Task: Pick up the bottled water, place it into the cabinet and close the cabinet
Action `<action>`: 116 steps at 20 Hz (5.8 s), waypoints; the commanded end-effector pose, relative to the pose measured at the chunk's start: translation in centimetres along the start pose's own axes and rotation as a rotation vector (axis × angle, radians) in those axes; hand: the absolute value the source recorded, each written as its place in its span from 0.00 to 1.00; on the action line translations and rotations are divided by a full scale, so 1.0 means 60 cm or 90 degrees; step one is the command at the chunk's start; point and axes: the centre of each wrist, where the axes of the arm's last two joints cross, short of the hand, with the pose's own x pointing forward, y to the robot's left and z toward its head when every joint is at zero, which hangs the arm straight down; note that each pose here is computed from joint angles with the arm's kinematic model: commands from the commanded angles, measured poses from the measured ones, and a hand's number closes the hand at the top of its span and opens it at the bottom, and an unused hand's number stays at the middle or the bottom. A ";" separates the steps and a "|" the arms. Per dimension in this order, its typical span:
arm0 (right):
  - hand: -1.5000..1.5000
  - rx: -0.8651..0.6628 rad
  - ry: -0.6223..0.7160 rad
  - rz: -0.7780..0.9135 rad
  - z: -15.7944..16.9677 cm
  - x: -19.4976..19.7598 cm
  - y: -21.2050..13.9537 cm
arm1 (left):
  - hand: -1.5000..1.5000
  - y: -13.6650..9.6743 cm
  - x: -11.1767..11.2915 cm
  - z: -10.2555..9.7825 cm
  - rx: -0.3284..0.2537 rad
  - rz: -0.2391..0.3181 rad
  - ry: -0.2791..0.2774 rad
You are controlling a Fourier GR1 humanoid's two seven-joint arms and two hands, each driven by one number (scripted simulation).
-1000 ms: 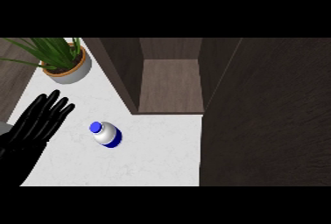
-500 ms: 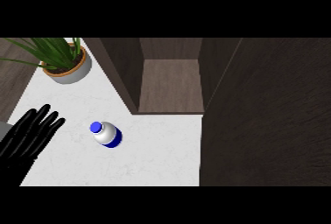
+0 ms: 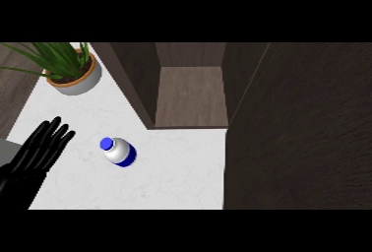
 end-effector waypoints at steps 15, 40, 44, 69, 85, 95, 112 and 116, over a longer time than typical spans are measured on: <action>0.00 0.016 -0.038 0.012 0.065 0.060 -0.001 | 0.00 0.044 -0.203 -0.065 0.055 -0.006 0.064; 0.00 0.012 -0.030 0.009 0.086 0.032 0.008 | 0.00 -0.013 -0.397 -0.052 0.042 0.133 0.071; 0.00 0.007 -0.031 0.002 0.083 0.037 0.023 | 1.00 0.002 -0.400 -0.042 0.067 0.160 0.059; 0.00 0.004 -0.008 -0.012 0.091 0.031 0.021 | 1.00 -0.101 -0.418 -0.054 0.212 0.221 -0.011; 0.00 0.008 -0.010 -0.011 0.091 0.031 0.015 | 1.00 -0.215 -0.275 -0.235 0.172 0.112 -0.041; 0.00 -0.002 -0.031 -0.002 0.092 0.028 0.004 | 1.00 -0.283 -0.158 -0.372 0.182 0.010 -0.017; 0.00 0.017 -0.057 -0.004 0.077 0.003 -0.019 | 1.00 -0.213 -0.172 -0.449 0.283 -0.192 0.068; 0.00 0.019 -0.063 -0.007 0.080 0.027 -0.010 | 1.00 -0.198 -0.169 -0.456 0.329 -0.163 0.107</action>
